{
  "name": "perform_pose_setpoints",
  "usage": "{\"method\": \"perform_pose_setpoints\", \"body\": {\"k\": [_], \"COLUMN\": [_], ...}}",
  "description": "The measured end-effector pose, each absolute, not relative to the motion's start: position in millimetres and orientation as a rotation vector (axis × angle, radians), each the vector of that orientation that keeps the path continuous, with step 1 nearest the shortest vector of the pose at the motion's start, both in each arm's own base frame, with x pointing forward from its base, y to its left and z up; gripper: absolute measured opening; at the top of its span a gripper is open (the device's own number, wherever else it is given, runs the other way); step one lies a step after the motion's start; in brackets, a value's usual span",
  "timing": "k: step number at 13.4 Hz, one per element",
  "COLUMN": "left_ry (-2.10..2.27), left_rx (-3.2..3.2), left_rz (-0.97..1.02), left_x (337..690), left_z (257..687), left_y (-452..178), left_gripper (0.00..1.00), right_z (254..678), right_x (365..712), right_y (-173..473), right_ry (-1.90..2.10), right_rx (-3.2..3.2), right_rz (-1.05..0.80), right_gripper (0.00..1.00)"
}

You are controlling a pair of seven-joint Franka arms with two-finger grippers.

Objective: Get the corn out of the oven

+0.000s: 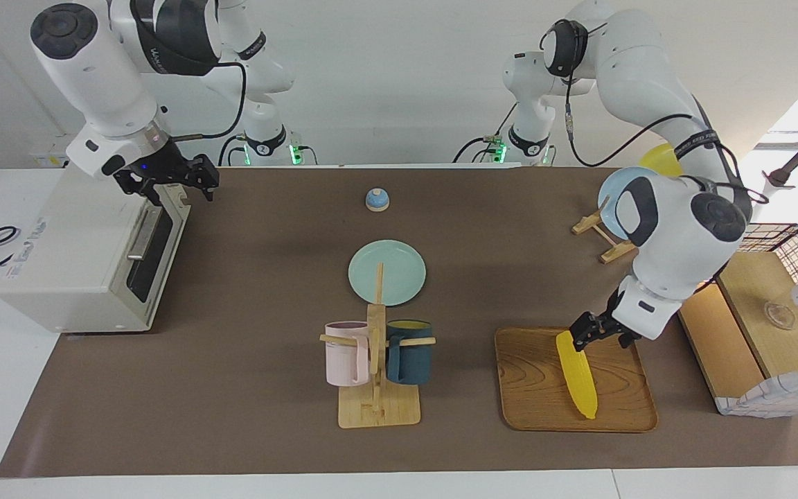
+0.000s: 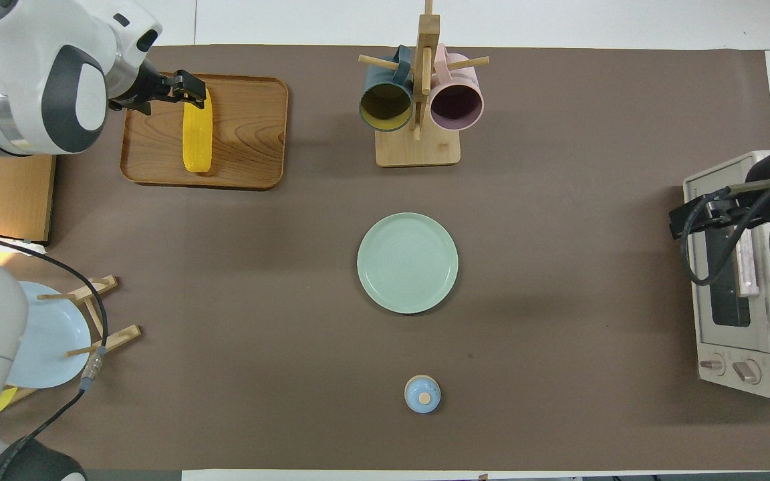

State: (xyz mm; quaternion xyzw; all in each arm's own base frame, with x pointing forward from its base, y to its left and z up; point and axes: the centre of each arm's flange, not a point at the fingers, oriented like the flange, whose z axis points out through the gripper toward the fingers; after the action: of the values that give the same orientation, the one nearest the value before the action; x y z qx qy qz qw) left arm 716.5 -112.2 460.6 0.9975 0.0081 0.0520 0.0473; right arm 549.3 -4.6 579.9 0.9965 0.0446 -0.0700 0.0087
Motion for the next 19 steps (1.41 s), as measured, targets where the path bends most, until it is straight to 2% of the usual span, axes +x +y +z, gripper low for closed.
{"method": "perform_pose_setpoints", "body": {"k": [6, 9, 11, 14, 19], "left_ry": [0.051, 0.057, 0.053, 0.049, 0.038], "left_rx": [3.063, 3.065, 3.066, 3.083, 3.085], "left_rz": [-0.023, -0.097, -0.133, -0.192, -0.145], "left_x": [636.6, 592.4, 566.8, 543.2, 543.2], "left_z": [576.4, 608.5, 612.2, 596.2, 594.0], "left_y": [-81.4, -69.8, -66.9, -63.9, -66.3], "left_gripper": [1.00, 1.00, 1.00, 1.00, 1.00], "right_z": [593.1, 594.4, 594.7, 595.2, 595.3], "right_x": [549.3, 548.8, 548.6, 548.4, 548.4], "right_y": [-17.5, -14.0, -13.9, -14.0, -14.1], "right_ry": [0.095, 0.104, 0.104, 0.104, 0.103], "right_rx": [3.141, 3.140, 3.140, 3.140, 3.140], "right_rz": [-0.179, -0.175, -0.174, -0.172, -0.172], "right_gripper": [1.00, 1.00, 1.00, 1.00, 1.00]}}
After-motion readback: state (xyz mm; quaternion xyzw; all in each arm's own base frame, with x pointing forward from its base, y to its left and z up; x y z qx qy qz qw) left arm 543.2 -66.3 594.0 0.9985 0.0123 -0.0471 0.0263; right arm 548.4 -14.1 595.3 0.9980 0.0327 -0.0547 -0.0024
